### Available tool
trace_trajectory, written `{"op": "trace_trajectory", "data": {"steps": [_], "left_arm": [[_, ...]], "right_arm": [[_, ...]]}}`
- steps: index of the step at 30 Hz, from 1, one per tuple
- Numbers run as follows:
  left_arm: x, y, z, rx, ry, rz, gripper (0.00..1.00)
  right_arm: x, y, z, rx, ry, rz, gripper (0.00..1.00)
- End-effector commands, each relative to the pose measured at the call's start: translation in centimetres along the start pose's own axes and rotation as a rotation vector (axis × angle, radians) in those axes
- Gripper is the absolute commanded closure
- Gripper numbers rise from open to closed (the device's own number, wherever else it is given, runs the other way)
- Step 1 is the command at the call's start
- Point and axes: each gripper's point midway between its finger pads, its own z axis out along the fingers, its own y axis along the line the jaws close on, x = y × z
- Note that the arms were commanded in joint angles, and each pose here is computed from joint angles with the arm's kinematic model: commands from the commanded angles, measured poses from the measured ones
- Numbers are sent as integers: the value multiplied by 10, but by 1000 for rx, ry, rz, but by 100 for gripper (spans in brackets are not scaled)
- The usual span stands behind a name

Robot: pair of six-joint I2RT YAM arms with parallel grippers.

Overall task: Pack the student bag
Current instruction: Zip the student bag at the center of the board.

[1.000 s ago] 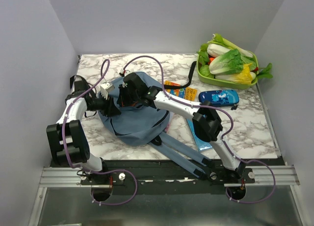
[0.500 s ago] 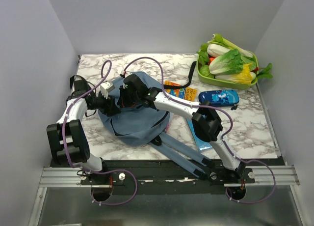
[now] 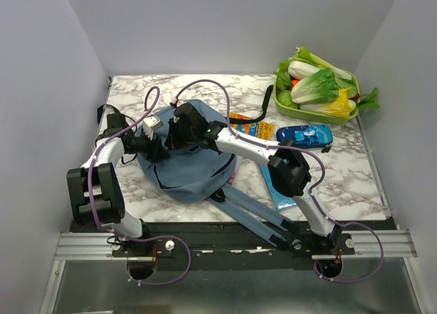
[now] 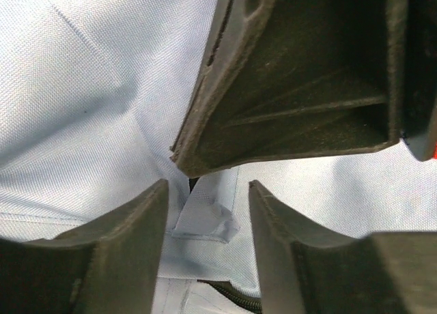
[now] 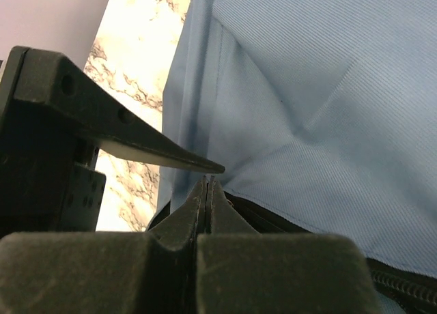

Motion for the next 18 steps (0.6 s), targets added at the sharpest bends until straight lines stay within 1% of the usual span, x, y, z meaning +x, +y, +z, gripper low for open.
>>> {"op": "trace_trajectory", "data": {"steps": [1, 6, 8, 9, 10, 12, 13, 16, 18], "left_arm": [[-6, 6, 7, 1, -30, 20, 50], [-9, 0, 9, -40, -42, 81, 58], [-9, -2, 11, -37, -33, 84, 64], [-11, -2, 10, -39, -34, 82, 67], [-10, -4, 10, -30, -25, 66, 74], [-15, -3, 7, -31, -22, 74, 83], [-15, -5, 5, -28, -17, 63, 91], [-23, -7, -2, -35, -32, 61, 99], [-31, -11, -7, -35, -43, 67, 100]], "right_arm": [[-30, 15, -24, -50, -65, 45, 100], [-43, 15, -31, -86, -82, 83, 99], [-46, 16, -31, -92, -87, 83, 99], [-48, 15, -31, -89, -91, 84, 99], [-49, 14, -31, -87, -89, 87, 99], [-49, 9, -31, -79, -88, 91, 99], [-50, 6, -31, -70, -87, 98, 99], [-51, -3, -30, -58, -84, 109, 99], [-55, -11, -30, -44, -85, 122, 99]]}}
